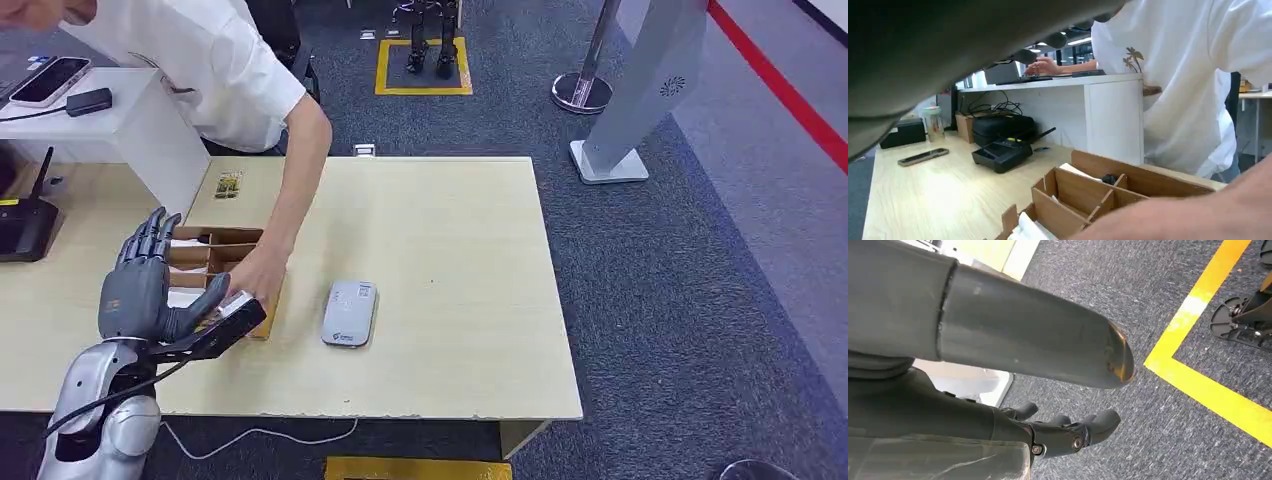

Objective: Pass the card to the sensor for recognition and then transmit it.

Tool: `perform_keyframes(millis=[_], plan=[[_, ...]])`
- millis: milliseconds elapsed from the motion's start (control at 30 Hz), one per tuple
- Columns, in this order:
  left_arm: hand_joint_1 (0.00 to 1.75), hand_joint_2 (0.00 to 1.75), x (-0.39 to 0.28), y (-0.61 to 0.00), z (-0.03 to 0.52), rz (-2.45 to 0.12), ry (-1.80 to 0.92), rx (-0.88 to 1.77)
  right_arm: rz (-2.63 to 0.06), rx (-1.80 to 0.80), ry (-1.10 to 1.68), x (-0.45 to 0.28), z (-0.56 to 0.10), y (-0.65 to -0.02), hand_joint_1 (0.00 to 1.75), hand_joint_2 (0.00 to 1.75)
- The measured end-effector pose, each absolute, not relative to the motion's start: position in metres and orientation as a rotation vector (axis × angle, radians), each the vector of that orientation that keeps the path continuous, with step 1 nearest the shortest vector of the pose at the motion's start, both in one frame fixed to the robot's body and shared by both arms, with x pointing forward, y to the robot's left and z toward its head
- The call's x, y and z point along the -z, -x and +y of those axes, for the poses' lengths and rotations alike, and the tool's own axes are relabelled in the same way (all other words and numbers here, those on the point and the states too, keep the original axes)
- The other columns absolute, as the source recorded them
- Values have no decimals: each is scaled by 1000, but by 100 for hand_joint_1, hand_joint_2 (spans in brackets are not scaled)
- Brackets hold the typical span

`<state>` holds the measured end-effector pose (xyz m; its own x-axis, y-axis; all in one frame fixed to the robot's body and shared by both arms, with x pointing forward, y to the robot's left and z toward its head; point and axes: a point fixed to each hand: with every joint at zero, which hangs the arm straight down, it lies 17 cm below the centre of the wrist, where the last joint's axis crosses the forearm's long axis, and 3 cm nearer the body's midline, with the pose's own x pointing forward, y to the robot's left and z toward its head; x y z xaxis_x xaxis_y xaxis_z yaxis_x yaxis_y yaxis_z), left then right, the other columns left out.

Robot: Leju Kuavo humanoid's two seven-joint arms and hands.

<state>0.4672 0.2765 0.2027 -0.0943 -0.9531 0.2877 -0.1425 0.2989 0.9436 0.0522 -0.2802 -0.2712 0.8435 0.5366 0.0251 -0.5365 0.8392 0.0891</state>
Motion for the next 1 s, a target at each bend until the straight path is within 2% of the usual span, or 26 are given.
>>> perform_keyframes(millis=[767,800,1000], plan=[[0,0,-202,-467,278,-1502,-1054,954,2,-567,-93,271,-280,-52,0,0],[0,175,-202,-467,281,-1500,-1057,948,1,-566,-94,271,-280,-52,0,0],[0,175,-211,-471,291,-1503,-1085,932,2,-563,-90,271,-281,-53,0,0]])
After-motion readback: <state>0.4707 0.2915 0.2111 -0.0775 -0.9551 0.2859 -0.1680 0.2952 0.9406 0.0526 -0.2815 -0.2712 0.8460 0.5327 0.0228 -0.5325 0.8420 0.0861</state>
